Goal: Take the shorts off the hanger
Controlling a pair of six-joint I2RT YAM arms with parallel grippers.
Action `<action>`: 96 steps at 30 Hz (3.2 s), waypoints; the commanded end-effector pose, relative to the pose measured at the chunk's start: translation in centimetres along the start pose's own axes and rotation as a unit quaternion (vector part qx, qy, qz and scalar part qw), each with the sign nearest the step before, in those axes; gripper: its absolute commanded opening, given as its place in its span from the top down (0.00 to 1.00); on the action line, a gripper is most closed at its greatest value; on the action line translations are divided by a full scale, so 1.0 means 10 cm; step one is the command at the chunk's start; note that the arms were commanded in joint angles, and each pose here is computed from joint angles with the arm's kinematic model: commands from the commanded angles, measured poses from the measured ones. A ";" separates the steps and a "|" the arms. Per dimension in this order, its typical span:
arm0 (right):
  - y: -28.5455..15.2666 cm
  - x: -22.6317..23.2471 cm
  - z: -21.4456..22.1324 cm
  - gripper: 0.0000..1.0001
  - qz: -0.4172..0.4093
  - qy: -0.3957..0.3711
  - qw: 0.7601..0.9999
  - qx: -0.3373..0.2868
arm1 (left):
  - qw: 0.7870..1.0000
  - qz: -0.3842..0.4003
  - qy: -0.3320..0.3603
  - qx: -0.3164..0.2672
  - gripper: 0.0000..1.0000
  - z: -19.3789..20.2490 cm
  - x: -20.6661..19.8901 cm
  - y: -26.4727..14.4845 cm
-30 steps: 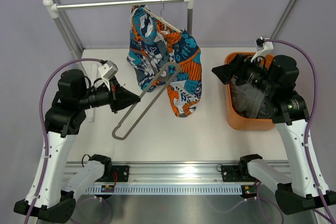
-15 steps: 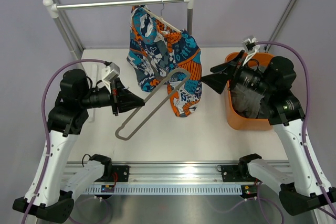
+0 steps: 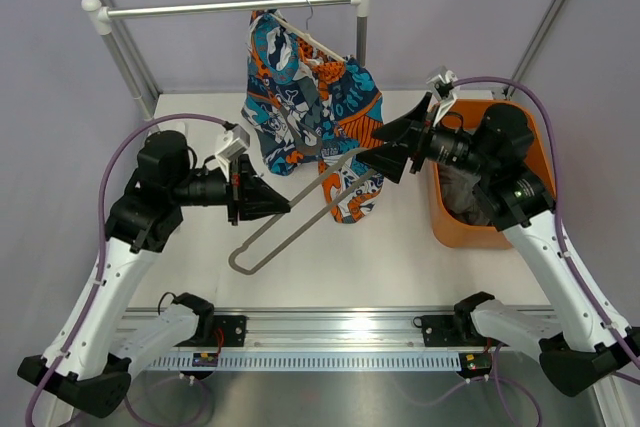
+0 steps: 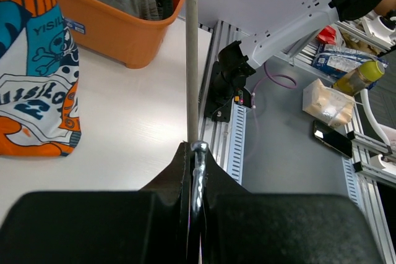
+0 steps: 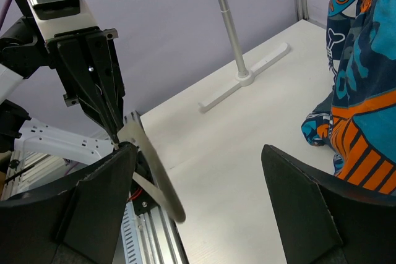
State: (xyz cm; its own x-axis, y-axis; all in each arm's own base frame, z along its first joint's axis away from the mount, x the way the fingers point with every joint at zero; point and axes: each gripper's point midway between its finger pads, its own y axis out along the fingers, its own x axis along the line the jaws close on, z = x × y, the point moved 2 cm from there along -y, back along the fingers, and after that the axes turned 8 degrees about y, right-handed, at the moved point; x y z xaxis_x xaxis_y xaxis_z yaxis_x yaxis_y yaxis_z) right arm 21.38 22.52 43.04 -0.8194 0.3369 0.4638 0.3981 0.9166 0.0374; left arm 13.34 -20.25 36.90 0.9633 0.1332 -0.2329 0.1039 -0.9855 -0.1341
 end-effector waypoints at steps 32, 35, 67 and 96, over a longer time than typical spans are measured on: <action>-0.24 -0.24 0.36 1.00 0.101 -0.011 0.995 -0.004 | 0.998 -0.026 0.047 -0.035 1.00 -0.36 -0.06 0.01; -0.24 -0.26 0.39 1.00 0.106 0.001 0.994 -0.007 | 0.998 -0.023 0.047 -0.036 1.00 -0.36 -0.08 0.00; -0.27 -0.48 0.83 1.00 0.132 0.074 0.988 0.011 | 0.994 -0.044 0.074 -0.063 1.00 -0.57 -0.27 -0.15; -0.79 -0.41 -0.15 0.22 0.299 0.027 0.945 -0.132 | 0.939 -0.337 0.029 -0.056 1.00 -0.66 0.36 -0.61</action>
State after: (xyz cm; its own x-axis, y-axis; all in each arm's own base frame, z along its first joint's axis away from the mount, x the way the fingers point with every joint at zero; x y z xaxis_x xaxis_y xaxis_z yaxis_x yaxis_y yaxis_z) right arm 22.14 15.65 40.15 -0.4559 0.7097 0.5371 0.8172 0.5729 -0.0633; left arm 16.62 -16.72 42.03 0.8052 0.5853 -0.0952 0.5694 -0.8080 -0.1511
